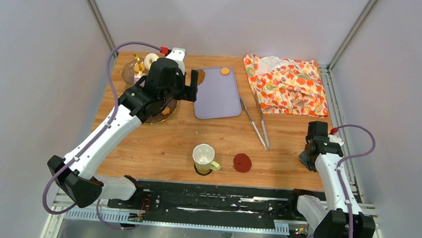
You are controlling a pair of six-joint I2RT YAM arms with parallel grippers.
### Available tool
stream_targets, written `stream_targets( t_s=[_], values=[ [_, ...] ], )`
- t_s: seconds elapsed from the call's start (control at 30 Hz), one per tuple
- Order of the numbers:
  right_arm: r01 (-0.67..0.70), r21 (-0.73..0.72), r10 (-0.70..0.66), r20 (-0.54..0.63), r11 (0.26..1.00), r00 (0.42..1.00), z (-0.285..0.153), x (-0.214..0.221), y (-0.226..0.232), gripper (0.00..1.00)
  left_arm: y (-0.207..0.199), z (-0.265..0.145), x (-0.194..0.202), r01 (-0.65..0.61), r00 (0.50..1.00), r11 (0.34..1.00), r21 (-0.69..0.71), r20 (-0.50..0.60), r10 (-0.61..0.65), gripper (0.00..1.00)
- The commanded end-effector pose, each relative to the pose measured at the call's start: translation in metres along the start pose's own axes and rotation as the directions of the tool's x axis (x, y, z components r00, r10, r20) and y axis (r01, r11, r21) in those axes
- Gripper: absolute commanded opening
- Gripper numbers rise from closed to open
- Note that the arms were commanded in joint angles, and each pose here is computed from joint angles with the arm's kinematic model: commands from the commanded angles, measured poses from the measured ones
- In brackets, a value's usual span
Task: Serve the afternoon tea
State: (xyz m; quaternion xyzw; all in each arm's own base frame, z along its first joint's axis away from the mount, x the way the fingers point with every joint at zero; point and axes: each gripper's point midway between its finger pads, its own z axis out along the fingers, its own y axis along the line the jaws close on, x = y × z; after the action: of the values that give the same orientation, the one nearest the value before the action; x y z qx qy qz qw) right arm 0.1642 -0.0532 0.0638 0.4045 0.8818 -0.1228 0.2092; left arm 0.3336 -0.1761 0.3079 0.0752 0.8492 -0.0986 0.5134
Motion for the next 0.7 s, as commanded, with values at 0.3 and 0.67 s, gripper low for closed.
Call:
stream_targets(
  t_s=[0.3,0.67],
  values=[
    [0.145,-0.295,-0.124,0.088,0.945,0.988,-0.032,-0.024,0.042,0.01,0.003,-0.007,-0.018,0.005,0.999,1.000,-0.010,0.050,-0.004,0.98],
    [0.516,-0.579,-0.366,0.365,0.631,0.856,-0.115,-0.002,0.108,0.01,0.003,-0.007,-0.018,0.008,0.999,1.000,-0.011,0.053,-0.007,0.98]
  ],
)
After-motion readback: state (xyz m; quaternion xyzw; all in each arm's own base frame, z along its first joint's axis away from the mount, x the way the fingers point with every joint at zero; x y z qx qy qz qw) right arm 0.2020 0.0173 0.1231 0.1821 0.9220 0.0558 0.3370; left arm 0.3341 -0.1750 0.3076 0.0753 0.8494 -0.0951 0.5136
